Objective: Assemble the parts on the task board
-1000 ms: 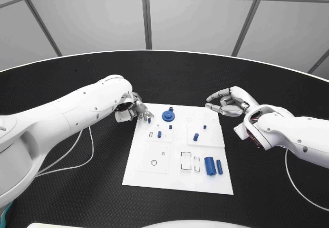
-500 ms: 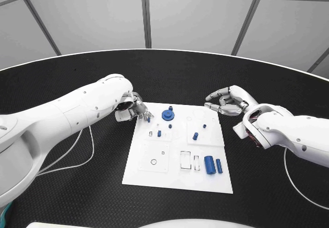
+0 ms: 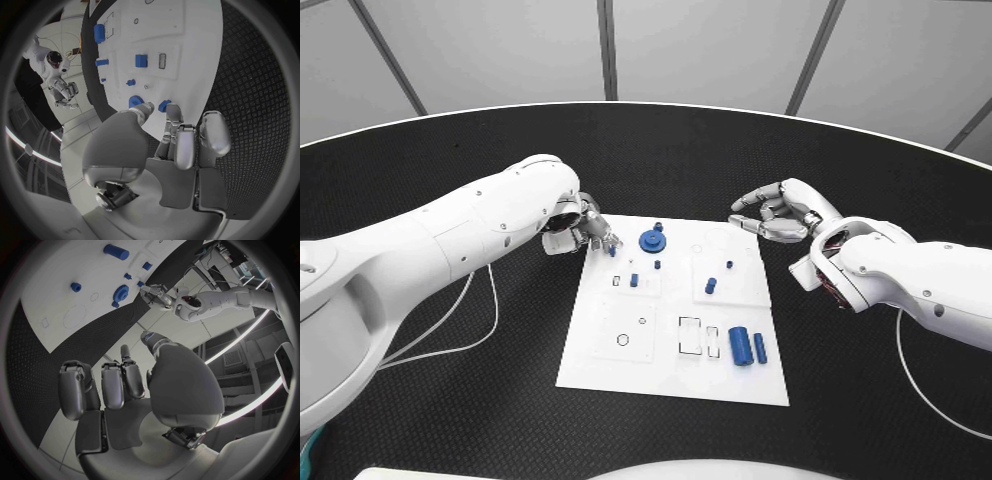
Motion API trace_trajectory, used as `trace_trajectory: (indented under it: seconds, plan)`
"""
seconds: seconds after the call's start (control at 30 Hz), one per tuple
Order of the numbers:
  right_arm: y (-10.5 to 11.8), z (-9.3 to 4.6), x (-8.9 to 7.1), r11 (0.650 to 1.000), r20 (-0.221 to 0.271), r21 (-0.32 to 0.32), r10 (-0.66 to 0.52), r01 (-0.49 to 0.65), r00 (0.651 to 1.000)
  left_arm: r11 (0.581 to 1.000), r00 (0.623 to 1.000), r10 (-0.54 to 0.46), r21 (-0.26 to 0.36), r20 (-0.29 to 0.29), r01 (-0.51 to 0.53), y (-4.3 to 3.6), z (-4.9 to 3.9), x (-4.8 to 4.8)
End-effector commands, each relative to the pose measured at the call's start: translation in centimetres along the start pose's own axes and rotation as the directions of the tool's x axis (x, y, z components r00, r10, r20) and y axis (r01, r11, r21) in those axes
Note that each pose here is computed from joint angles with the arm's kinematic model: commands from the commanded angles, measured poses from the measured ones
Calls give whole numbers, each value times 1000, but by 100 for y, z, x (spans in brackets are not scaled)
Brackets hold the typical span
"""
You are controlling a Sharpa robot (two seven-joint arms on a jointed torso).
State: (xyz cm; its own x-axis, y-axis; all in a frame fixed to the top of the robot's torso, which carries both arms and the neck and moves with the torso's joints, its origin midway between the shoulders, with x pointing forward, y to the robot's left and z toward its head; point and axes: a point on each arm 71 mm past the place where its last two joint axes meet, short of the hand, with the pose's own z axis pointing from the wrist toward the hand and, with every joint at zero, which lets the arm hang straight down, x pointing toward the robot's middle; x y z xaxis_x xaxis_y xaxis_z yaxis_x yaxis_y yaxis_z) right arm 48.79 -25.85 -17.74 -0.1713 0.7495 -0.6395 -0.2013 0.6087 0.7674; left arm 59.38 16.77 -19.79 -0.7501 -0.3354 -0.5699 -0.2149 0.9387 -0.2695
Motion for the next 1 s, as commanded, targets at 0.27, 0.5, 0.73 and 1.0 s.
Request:
trace_trajectory:
  seconds: [0.27,0.5,0.73,1.0]
  plan:
    - [0,-3,-1,1000,-1,1,0,0,1000,1000,1000,4,-9,-5,-4,-2,4,2]
    - [3,-3,2,1000,-2,0,1,-1,1000,1000,1000,9,-19,-10,-9,1,8,2]
    - [4,-4,3,1000,-3,0,1,-1,1000,1000,1000,10,-21,-11,-11,-5,10,3]
    - [4,-2,5,1000,-5,0,1,-1,1000,1000,1000,10,-21,-11,-10,-6,13,1]
